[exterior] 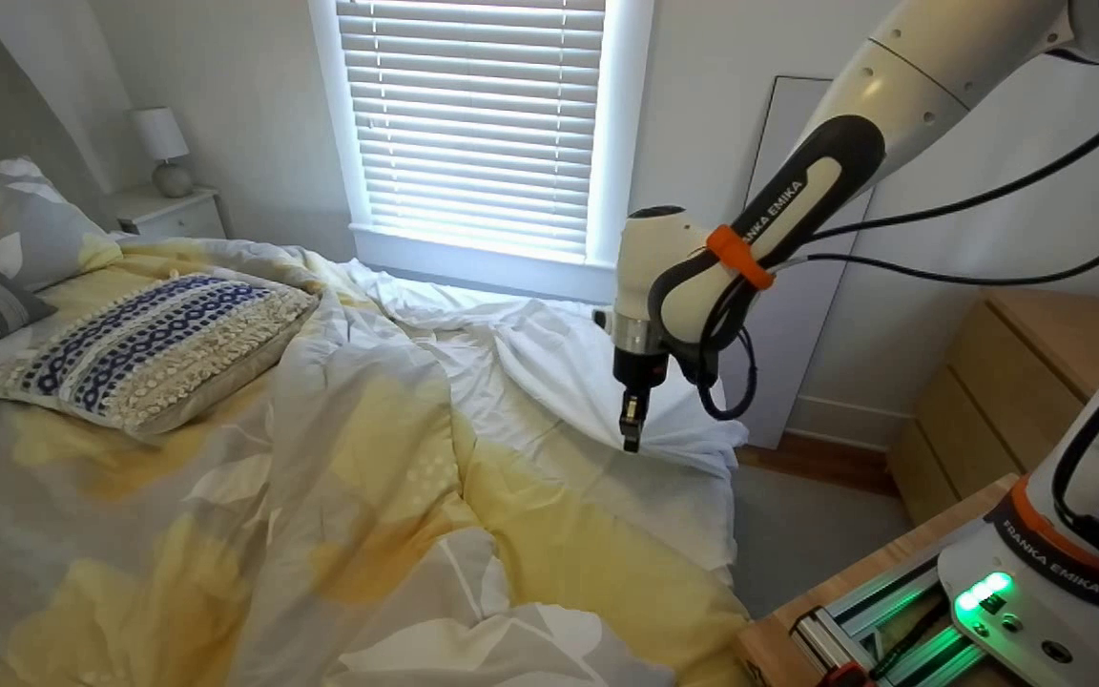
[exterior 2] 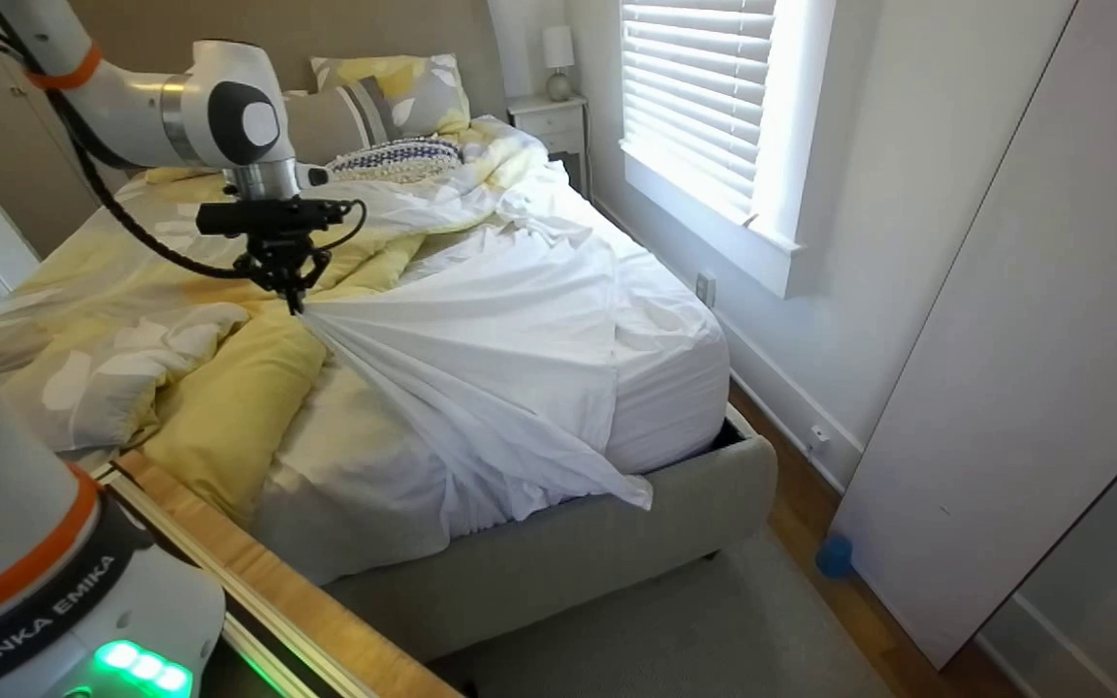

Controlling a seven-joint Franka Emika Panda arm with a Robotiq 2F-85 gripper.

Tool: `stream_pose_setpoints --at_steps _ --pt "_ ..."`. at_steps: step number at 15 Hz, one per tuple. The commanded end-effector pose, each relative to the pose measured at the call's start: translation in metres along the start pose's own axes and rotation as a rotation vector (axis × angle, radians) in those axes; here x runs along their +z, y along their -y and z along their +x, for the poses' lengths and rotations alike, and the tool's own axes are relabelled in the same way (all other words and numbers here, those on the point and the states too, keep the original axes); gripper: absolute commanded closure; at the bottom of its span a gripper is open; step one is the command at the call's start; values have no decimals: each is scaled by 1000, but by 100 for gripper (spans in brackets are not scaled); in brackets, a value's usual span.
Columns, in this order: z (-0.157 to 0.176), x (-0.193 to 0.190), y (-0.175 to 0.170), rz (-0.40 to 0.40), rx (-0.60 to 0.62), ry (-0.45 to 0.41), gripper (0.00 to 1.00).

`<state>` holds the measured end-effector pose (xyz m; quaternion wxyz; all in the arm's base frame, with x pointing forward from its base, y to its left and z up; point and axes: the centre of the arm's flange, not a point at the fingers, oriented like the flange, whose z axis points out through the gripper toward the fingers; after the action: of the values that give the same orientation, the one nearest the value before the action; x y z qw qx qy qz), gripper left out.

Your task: Pull the white bed sheet backwards

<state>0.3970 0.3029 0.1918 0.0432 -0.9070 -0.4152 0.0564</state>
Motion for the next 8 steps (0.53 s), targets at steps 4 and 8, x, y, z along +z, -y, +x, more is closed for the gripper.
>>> stream_pose_setpoints --at_steps 4,8 --pt "31 12 59 -41 -209 48 99" --pt "42 20 67 -45 -253 58 99"
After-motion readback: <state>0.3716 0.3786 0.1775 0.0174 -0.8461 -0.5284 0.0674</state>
